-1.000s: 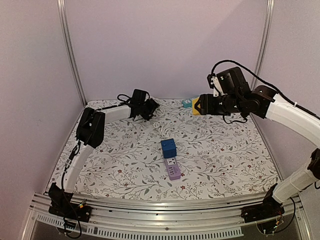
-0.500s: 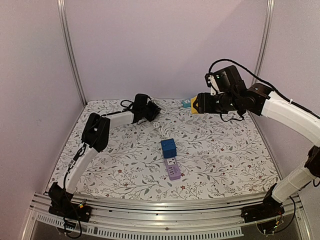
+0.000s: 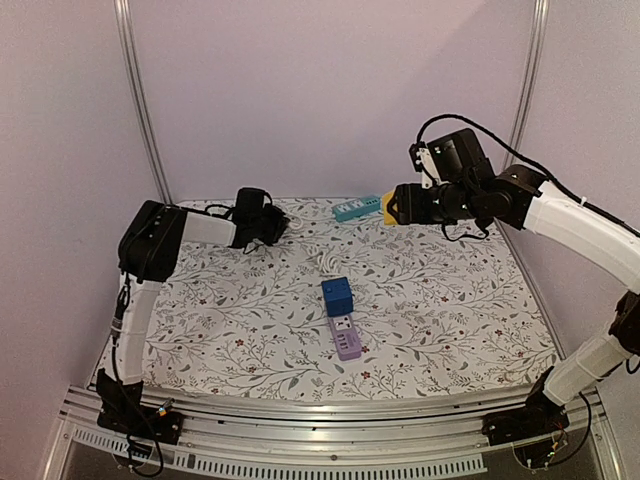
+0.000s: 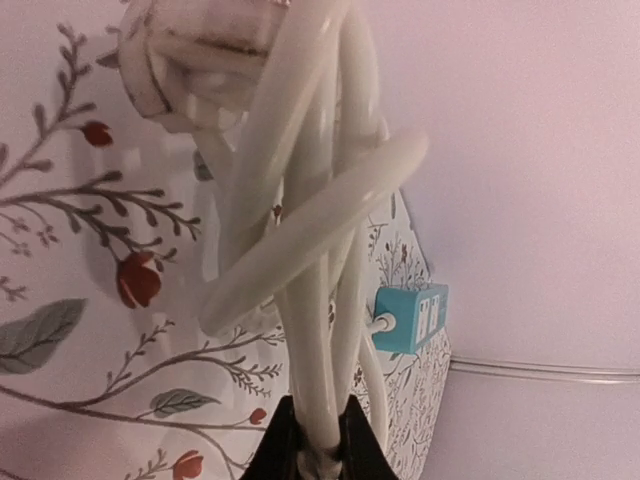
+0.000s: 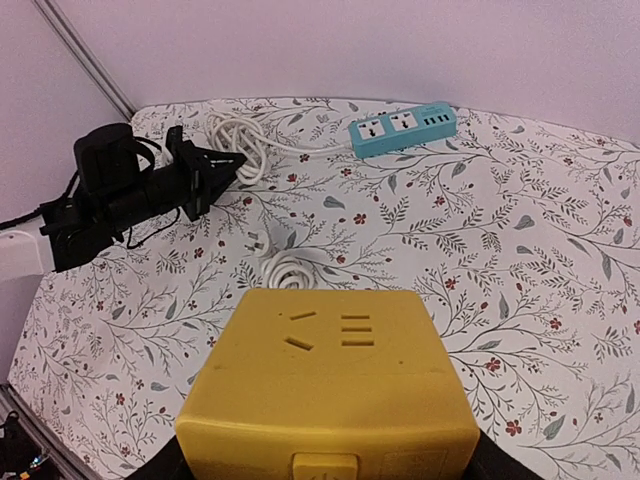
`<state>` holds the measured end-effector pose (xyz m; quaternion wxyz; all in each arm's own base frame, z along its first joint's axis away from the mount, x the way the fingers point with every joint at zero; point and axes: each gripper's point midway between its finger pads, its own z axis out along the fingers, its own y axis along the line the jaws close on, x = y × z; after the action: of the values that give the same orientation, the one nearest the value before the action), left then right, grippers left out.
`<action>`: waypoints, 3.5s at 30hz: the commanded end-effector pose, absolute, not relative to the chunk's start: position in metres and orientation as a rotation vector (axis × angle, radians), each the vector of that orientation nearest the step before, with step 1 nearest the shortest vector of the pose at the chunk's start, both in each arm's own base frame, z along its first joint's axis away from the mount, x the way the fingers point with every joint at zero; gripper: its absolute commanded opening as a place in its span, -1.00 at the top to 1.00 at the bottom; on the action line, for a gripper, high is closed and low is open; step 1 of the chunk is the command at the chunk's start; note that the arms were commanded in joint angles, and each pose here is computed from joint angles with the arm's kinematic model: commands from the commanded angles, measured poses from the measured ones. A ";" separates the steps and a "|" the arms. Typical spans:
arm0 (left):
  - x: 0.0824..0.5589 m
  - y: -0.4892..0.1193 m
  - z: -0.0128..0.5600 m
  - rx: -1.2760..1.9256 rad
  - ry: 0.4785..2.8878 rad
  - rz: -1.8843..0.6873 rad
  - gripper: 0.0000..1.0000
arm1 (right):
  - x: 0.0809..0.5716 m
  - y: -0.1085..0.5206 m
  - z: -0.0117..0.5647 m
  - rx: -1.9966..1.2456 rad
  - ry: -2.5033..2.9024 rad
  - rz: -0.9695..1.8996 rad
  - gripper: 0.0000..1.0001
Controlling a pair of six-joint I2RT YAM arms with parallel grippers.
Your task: Insert the plug
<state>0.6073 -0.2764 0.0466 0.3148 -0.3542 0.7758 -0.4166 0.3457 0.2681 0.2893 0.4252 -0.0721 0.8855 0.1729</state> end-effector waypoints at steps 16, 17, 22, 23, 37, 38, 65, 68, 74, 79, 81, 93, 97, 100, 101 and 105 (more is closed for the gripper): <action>0.415 -0.107 0.157 -0.940 1.996 -0.694 1.00 | 0.324 0.272 0.311 -0.405 2.071 0.542 1.00; 0.398 -0.100 0.168 -0.942 1.983 -0.679 1.00 | 0.322 0.272 0.311 -0.413 2.067 0.553 1.00; 0.317 -0.077 0.163 -0.990 2.022 -0.577 1.00 | 0.315 0.278 0.305 -0.464 2.052 0.604 1.00; 0.300 -0.074 0.159 -1.002 2.027 -0.571 0.99 | 0.313 0.280 0.304 -0.479 2.050 0.619 1.00; 0.189 -0.073 0.115 -1.017 2.254 -0.543 0.71 | 0.297 0.297 0.288 -0.567 2.068 0.752 1.00; 0.189 -0.075 0.113 -1.000 2.283 -0.529 0.66 | 0.296 0.297 0.288 -0.571 2.067 0.758 1.00; 0.309 -0.179 0.139 0.053 2.658 -0.196 -0.99 | 0.206 0.322 0.328 -1.149 1.715 1.402 1.00; 0.320 -0.178 0.117 0.131 2.724 -0.221 -0.99 | 0.226 0.331 0.327 -1.108 1.770 1.379 1.00; 0.348 -0.159 0.086 0.143 2.790 -0.116 -0.99 | 0.259 0.343 0.318 -1.063 1.879 1.295 1.00; 0.379 -0.151 0.073 0.119 2.817 -0.095 -0.91 | 0.277 0.351 0.310 -1.033 1.947 1.269 1.00; 0.386 -0.152 0.063 0.135 2.866 -0.099 -0.84 | 0.282 0.353 0.309 -1.019 1.963 1.266 1.00; 0.407 -0.148 0.021 0.153 2.942 -0.141 -0.73 | 0.309 0.357 0.301 -0.910 2.043 1.192 1.00; 0.414 -0.151 0.015 0.293 2.948 -0.147 -0.54 | 0.312 0.358 0.296 -0.887 2.069 1.196 1.00; 0.416 -0.154 0.016 0.399 2.938 -0.161 -0.02 | 0.313 0.359 0.294 -0.878 2.081 1.197 1.00; 0.415 -0.158 0.016 0.443 2.936 -0.201 0.14 | 0.314 0.359 0.294 -0.876 2.084 1.195 1.00; 0.417 -0.164 0.022 0.545 2.927 -0.213 0.32 | 0.315 0.358 0.293 -0.868 2.092 1.192 1.00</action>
<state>0.4169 -0.1566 0.0182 0.0885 0.1270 0.9864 -0.0559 0.3075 0.3572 0.2840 0.2769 -0.3323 0.7839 0.4454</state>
